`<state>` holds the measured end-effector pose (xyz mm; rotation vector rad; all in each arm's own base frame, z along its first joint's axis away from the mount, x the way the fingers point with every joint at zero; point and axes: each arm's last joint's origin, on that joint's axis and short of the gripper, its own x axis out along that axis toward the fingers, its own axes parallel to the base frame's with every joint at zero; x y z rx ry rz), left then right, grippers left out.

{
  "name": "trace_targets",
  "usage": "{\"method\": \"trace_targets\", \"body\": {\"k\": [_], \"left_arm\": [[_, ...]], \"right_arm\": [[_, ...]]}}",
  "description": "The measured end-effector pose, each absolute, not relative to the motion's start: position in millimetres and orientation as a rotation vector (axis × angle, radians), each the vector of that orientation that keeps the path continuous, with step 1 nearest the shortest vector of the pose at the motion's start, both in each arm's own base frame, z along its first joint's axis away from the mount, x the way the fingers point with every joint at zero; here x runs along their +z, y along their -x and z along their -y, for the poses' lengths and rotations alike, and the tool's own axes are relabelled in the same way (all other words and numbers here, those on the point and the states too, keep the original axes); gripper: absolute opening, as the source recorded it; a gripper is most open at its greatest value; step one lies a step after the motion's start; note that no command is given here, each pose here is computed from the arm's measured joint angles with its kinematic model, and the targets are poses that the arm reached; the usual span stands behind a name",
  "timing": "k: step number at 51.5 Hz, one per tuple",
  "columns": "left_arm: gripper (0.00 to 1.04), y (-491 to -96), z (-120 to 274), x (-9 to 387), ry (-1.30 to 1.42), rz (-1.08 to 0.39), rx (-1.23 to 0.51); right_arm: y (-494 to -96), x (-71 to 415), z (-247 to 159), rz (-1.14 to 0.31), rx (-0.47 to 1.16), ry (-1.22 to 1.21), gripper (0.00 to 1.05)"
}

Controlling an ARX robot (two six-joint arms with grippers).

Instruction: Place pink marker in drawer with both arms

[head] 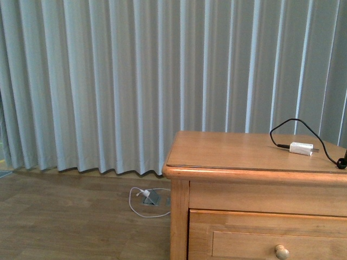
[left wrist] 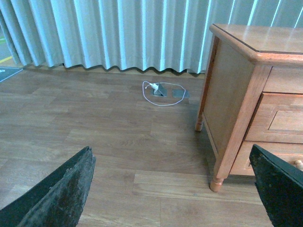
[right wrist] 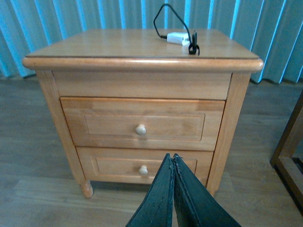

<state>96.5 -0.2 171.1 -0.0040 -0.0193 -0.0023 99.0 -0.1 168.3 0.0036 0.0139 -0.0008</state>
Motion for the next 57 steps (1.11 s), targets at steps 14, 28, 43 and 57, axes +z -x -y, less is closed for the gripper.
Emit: {"method": "trace_targets", "body": {"k": [14, 28, 43, 57], "left_arm": [[0.99, -96.5, 0.2, 171.1, 0.004, 0.019, -0.003], [0.99, -96.5, 0.2, 171.1, 0.004, 0.019, -0.002], [0.99, -96.5, 0.2, 171.1, 0.004, 0.019, -0.003], [0.99, -96.5, 0.2, 171.1, 0.004, 0.019, -0.003]], "right_arm": [[-97.6, 165.8, 0.1, 0.004, 0.0, -0.004, 0.01], [-97.6, 165.8, 0.1, 0.004, -0.001, -0.002, 0.29], [-97.6, 165.8, 0.1, 0.004, -0.001, -0.002, 0.84], [-97.6, 165.8, 0.1, 0.004, -0.001, -0.003, 0.96]]}}
